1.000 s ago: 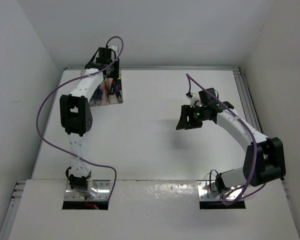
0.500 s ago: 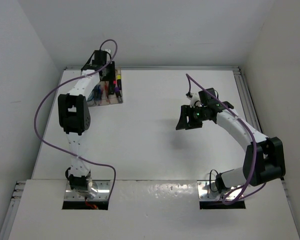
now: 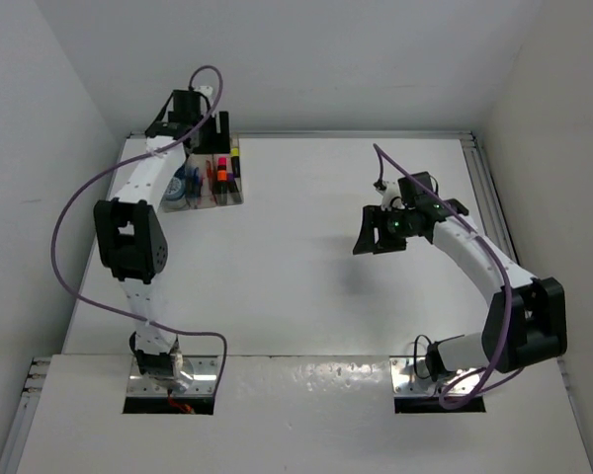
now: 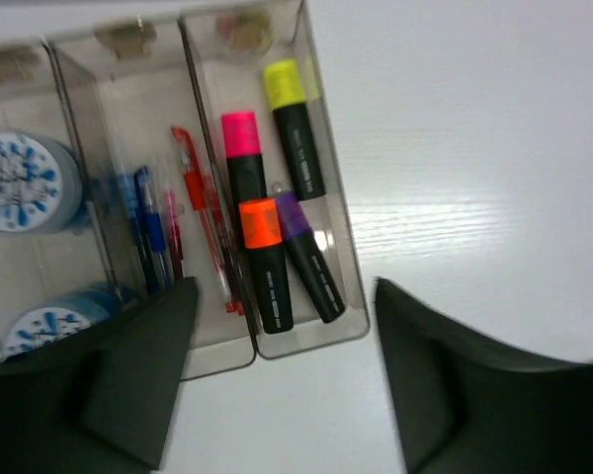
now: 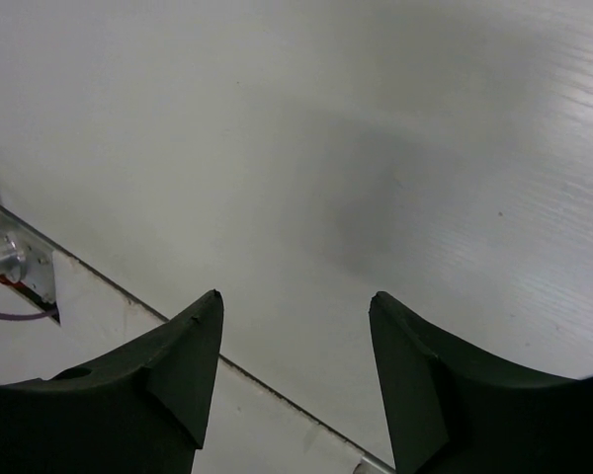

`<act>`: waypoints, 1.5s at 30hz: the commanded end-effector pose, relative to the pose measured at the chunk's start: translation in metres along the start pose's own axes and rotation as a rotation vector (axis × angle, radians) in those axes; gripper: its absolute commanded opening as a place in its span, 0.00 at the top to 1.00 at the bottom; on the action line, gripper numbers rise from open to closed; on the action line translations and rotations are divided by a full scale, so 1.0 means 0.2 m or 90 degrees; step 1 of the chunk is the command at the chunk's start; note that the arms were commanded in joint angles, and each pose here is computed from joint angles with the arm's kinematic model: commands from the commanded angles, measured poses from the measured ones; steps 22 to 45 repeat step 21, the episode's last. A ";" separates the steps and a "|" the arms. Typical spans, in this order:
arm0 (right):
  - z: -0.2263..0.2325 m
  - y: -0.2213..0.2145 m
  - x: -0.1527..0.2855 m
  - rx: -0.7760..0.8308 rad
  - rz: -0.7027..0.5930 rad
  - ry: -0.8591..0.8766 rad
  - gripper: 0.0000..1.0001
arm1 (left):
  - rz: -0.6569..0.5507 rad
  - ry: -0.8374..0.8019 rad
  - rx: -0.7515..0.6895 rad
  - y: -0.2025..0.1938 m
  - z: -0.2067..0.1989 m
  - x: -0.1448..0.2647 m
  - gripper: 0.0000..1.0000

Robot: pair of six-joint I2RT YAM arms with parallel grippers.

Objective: Sort the stationery into containers
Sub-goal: Place the pen in the storage box, then reset both arms

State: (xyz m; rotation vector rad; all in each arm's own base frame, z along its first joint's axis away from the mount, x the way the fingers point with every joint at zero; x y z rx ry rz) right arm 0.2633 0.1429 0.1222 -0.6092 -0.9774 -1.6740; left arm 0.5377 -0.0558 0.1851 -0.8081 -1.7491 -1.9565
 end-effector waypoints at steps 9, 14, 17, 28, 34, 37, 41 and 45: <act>-0.17 0.14 0.35 0.052 -0.153 -0.136 0.07 | -0.100 -0.037 -0.066 0.10 -0.02 0.84 0.00; -0.33 0.10 0.42 0.028 -0.171 -0.209 0.01 | -0.090 -0.017 -0.055 -0.17 0.01 0.99 0.00; -0.38 0.08 0.45 0.006 -0.175 -0.231 0.01 | -0.082 -0.010 -0.054 -0.31 0.02 1.03 0.00; -0.39 0.04 0.46 -0.006 -0.176 -0.222 0.01 | -0.088 -0.005 -0.068 -0.41 0.02 1.10 0.00; -0.39 0.04 0.46 -0.006 -0.176 -0.222 0.01 | -0.088 -0.005 -0.068 -0.41 0.02 1.10 0.00; -0.39 0.04 0.46 -0.006 -0.176 -0.222 0.01 | -0.088 -0.005 -0.068 -0.41 0.02 1.10 0.00; -0.39 0.04 0.46 -0.006 -0.176 -0.222 0.01 | -0.088 -0.005 -0.068 -0.41 0.02 1.10 0.00; -0.39 0.04 0.46 -0.006 -0.176 -0.222 0.01 | -0.088 -0.005 -0.068 -0.41 0.02 1.10 0.00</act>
Point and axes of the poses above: each gripper's point midway between its finger pads, its own x axis back along the fingers, its own z axis along the line the jaws close on, y = z × x, the point moved 2 cm from there along x, back along the fingers, and after that the axes turned 11 degrees about -x, right-handed, at the moved point
